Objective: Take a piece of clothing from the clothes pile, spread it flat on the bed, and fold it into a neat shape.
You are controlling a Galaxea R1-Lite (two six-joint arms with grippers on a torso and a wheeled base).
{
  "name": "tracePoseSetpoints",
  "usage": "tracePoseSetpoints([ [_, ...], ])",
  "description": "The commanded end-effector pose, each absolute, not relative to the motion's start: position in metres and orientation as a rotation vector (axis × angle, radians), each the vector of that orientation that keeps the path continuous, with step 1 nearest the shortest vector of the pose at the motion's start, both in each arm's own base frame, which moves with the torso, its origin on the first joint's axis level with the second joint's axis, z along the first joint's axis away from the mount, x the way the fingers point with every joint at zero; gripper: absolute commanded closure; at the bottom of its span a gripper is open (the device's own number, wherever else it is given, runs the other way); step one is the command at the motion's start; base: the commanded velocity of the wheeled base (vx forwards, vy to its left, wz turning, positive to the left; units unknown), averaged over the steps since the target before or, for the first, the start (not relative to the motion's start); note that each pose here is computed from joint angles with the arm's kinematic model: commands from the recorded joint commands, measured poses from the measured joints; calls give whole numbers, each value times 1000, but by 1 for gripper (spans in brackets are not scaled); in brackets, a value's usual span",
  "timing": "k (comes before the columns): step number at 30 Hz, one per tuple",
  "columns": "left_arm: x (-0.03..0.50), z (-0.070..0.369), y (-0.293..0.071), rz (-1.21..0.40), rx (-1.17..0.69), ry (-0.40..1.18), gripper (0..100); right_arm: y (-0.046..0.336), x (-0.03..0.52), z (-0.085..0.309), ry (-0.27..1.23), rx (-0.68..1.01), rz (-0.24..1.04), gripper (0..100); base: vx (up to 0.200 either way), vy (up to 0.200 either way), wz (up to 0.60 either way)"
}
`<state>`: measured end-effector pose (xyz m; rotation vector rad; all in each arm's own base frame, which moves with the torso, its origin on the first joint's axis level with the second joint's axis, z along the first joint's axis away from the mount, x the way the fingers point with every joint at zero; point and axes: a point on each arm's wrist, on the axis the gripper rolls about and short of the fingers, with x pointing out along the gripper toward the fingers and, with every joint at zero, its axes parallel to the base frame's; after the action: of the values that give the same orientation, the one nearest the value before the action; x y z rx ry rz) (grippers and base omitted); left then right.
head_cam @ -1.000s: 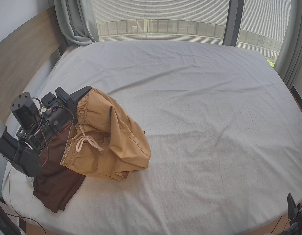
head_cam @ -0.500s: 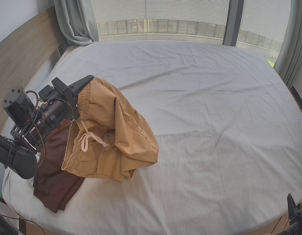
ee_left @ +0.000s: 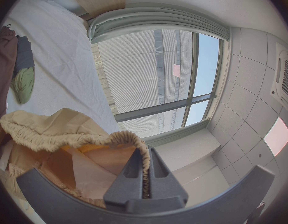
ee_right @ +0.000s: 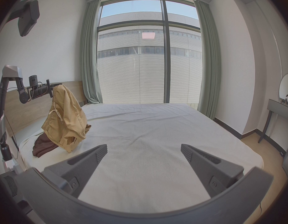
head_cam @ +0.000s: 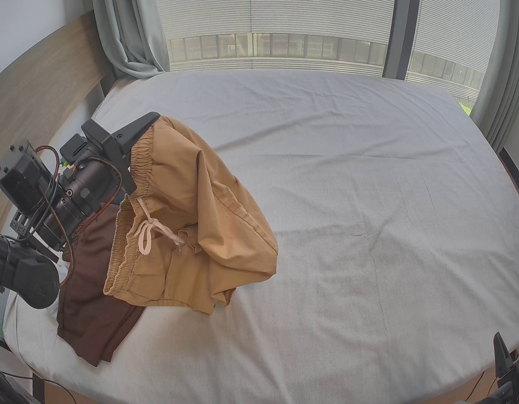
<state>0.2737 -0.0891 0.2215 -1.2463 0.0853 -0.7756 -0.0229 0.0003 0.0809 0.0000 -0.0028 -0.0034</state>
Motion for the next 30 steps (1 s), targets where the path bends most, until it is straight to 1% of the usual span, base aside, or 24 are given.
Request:
tracePoseSetpoints([
  [1,266,230,-99,-817,-1252,80,100,0,-23,76,-2,0,-3,0,0,0,0],
  [5,259,233,-115,-855,-1264,91,100,0,-23,76,-2,0,-3,0,0,0,0],
  [9,258,240,-121,-886,-1280,77,100,0,-23,76,-2,0,-3,0,0,0,0],
  [10,256,252,-123,-918,-1319,64,100,0,-23,76,-2,0,-3,0,0,0,0],
  [12,252,259,-124,-940,-1355,71,100,0,-23,76,-2,0,-3,0,0,0,0],
  [20,250,258,-139,-958,-1381,154,100,0,-23,76,-2,0,-3,0,0,0,0],
  [24,249,256,-161,-1004,-1434,256,100,0,-23,76,-2,0,-3,0,0,0,0],
  [30,262,240,-194,-1019,-1441,366,100,0,-23,76,-2,0,-3,0,0,0,0],
])
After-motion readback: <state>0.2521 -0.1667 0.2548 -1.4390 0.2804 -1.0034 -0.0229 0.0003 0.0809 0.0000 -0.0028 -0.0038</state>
